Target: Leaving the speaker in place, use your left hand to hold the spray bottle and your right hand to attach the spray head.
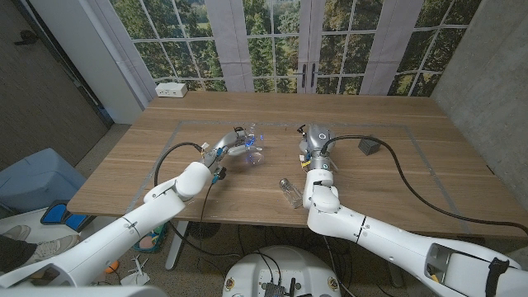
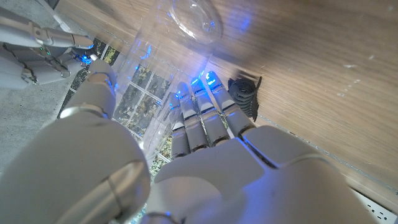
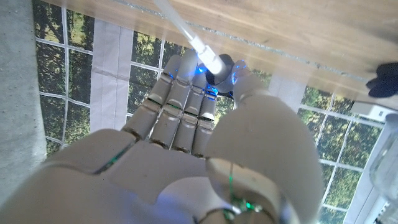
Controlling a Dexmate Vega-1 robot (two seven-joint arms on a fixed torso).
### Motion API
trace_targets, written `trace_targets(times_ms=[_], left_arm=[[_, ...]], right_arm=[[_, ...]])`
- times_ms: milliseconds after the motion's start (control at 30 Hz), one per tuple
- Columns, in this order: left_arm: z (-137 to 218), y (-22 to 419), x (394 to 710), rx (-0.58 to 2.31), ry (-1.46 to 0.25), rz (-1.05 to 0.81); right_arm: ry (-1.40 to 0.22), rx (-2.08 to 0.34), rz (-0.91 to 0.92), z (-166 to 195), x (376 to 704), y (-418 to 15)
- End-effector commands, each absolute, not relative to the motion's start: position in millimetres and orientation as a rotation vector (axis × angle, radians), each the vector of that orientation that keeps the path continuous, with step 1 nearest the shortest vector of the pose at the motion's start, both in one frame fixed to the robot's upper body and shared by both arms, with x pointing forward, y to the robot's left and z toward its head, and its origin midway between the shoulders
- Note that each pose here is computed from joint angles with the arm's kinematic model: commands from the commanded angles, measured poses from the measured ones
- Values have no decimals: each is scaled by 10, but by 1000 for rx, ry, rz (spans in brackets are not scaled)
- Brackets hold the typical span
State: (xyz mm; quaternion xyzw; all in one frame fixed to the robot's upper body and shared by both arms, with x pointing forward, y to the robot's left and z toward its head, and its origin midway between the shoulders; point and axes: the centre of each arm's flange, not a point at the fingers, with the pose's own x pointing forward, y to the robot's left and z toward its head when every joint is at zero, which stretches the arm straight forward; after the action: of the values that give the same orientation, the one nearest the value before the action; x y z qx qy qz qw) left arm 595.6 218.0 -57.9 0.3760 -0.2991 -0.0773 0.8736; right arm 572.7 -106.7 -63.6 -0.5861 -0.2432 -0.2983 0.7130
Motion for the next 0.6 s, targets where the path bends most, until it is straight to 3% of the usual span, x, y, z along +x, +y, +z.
trace_targets(times_ms=[33, 600], left_arm=[[-555, 2147, 5957, 793, -630, -167], [-548, 2131, 5975, 806, -633, -170]], right_arm=[[-608, -1058, -695, -578, 5654, -1210], [-633, -674, -630, -434, 5662, -1284]])
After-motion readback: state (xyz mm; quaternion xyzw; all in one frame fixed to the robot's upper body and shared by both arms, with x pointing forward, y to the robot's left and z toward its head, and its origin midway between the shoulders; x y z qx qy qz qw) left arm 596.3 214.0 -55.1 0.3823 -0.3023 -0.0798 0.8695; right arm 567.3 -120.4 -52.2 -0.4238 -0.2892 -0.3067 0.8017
